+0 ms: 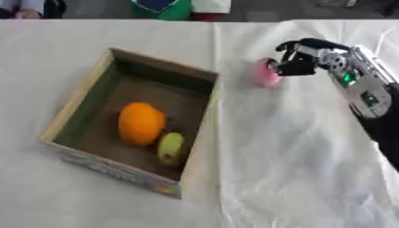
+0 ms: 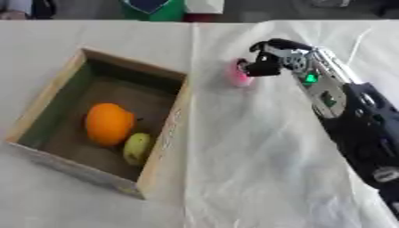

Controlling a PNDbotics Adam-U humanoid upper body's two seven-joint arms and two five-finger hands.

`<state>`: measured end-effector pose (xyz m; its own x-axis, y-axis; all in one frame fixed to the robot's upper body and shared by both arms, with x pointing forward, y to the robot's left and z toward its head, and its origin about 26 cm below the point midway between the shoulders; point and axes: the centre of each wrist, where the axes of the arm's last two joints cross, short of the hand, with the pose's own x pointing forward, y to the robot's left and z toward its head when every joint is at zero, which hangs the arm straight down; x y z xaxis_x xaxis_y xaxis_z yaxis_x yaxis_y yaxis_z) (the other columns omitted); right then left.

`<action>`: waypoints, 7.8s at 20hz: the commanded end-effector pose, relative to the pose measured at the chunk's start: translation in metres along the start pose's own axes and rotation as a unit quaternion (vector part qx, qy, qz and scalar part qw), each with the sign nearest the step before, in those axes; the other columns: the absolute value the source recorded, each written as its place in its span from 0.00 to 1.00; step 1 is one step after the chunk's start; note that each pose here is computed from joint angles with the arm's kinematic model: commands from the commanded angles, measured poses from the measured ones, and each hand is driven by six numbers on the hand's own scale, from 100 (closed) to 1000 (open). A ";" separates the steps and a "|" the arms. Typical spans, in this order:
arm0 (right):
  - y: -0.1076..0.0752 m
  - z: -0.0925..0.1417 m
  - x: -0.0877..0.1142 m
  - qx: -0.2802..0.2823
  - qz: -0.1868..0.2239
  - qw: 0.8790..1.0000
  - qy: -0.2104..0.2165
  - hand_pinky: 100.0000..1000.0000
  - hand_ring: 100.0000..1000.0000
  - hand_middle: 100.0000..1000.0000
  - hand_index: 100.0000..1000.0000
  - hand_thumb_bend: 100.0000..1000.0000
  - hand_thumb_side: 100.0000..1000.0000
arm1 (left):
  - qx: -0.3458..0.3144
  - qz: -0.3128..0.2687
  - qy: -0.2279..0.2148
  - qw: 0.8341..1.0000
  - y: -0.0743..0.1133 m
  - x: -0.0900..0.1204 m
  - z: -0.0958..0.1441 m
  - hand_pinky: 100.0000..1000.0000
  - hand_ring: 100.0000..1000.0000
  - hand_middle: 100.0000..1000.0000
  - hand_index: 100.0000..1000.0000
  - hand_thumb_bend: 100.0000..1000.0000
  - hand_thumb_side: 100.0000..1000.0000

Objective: Pick up objects on the table and place them in the box.

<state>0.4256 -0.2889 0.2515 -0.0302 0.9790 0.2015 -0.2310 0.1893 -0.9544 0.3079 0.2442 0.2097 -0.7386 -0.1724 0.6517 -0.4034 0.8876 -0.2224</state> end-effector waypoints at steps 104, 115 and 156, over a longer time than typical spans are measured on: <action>0.044 0.039 0.222 -0.017 0.114 0.940 -0.322 0.62 0.62 0.42 0.63 0.00 0.19 | 0.025 0.026 -0.017 0.999 -0.005 0.009 -0.007 0.40 0.56 0.56 0.70 0.00 0.97; 0.037 0.045 0.219 0.000 0.149 0.932 -0.329 0.72 0.78 0.68 0.94 0.00 0.57 | 0.026 0.023 -0.013 0.999 -0.004 0.008 -0.006 0.40 0.56 0.56 0.70 0.00 0.97; -0.033 0.144 -0.001 -0.669 -0.260 0.631 -0.295 0.65 0.61 0.52 0.72 0.00 0.40 | 0.052 -0.005 -0.031 0.998 0.009 0.005 -0.008 0.40 0.56 0.56 0.71 0.00 0.96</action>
<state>0.3002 -0.3035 0.3022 -0.7274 0.6194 0.2952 0.6454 0.7637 -0.0121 0.3076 0.2494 0.2086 -0.7479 -0.1811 0.6387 -0.4588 0.8363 -0.3002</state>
